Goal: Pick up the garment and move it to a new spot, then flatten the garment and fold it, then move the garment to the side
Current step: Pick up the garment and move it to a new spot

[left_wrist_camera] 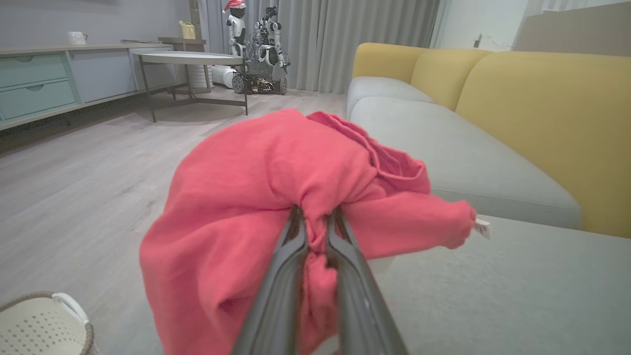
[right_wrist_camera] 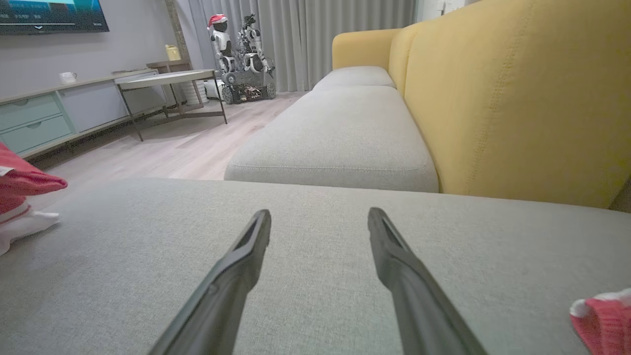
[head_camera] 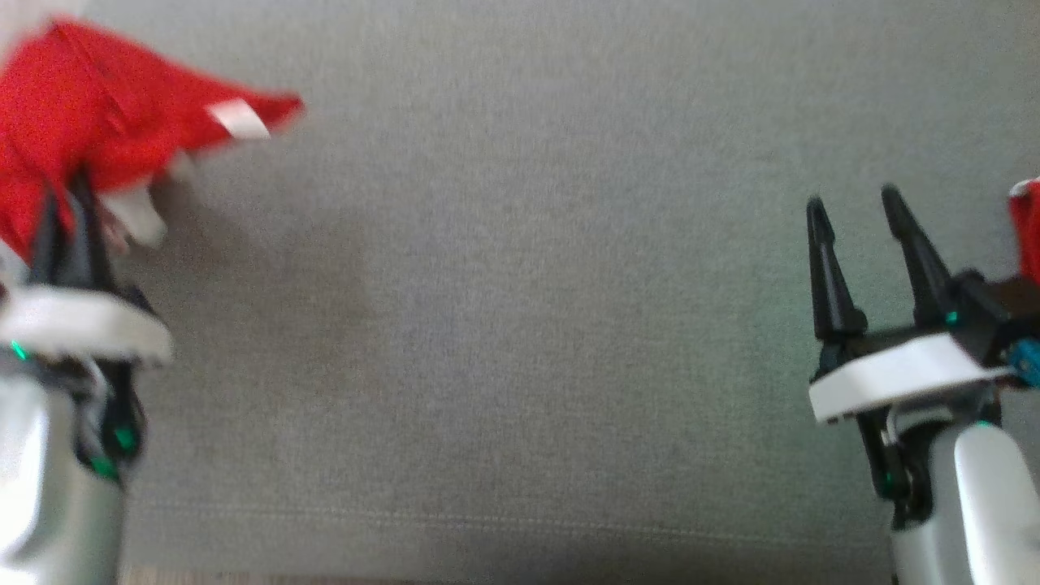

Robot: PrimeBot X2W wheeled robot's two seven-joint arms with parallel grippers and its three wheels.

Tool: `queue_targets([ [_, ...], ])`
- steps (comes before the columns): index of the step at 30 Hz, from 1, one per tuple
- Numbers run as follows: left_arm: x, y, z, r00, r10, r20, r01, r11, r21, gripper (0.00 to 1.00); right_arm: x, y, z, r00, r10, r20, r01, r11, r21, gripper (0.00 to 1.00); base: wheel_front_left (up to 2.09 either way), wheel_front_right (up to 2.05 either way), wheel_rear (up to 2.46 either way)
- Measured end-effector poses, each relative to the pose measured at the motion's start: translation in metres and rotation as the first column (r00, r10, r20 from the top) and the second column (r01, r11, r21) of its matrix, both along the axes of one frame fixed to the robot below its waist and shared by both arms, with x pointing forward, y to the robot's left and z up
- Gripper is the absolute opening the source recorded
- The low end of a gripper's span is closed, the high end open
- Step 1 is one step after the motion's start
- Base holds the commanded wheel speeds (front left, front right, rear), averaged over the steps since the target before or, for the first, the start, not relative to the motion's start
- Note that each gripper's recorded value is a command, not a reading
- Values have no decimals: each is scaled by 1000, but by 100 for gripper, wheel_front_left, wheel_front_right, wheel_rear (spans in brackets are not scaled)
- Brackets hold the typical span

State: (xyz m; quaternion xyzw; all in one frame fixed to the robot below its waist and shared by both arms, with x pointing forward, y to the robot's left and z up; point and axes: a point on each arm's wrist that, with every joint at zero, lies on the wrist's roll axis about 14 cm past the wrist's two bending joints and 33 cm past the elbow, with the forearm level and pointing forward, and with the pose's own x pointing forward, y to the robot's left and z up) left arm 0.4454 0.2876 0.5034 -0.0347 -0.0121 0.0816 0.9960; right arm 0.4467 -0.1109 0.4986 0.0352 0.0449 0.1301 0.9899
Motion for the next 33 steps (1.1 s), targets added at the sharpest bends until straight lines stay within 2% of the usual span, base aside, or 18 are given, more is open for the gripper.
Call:
queue_targets([
  [5, -44, -23, 17, 999, -13, 38, 13, 1000, -12, 0, -26, -7, 6, 1000, -16, -2, 16, 1000, 24, 100, 0, 0, 0],
  [11, -83, -53, 27, 997, -75, 15, 75, 997, -21, 0, -52, -14, 12, 999, -33, -1, 33, 999, 42, 100, 0, 0, 0],
  [19, -85, -99, 37, 978, -207, 27, 208, 977, -41, 0, -67, -28, 21, 997, -74, 20, 73, 995, 61, 100, 0, 0, 0],
  [22, -79, -136, 36, 949, -314, 35, 316, 946, -73, 0, -73, -36, 23, 995, -100, 24, 98, 993, 63, 100, 0, 0, 0],
  [23, -79, -136, 36, 949, -314, 35, 316, 946, -73, 0, -73, -36, 23, 995, -100, 24, 98, 993, 63, 100, 0, 0, 0],
  [27, -62, -188, 36, 888, -456, 64, 460, 883, -98, 0, -80, -52, 23, 989, -147, 20, 146, 987, 64, 100, 0, 0, 0],
  [33, -37, -275, 37, 760, -641, 108, 650, 747, -141, 0, -90, -76, 16, 975, -222, -7, 222, 972, 71, 100, 0, 0, 0],
])
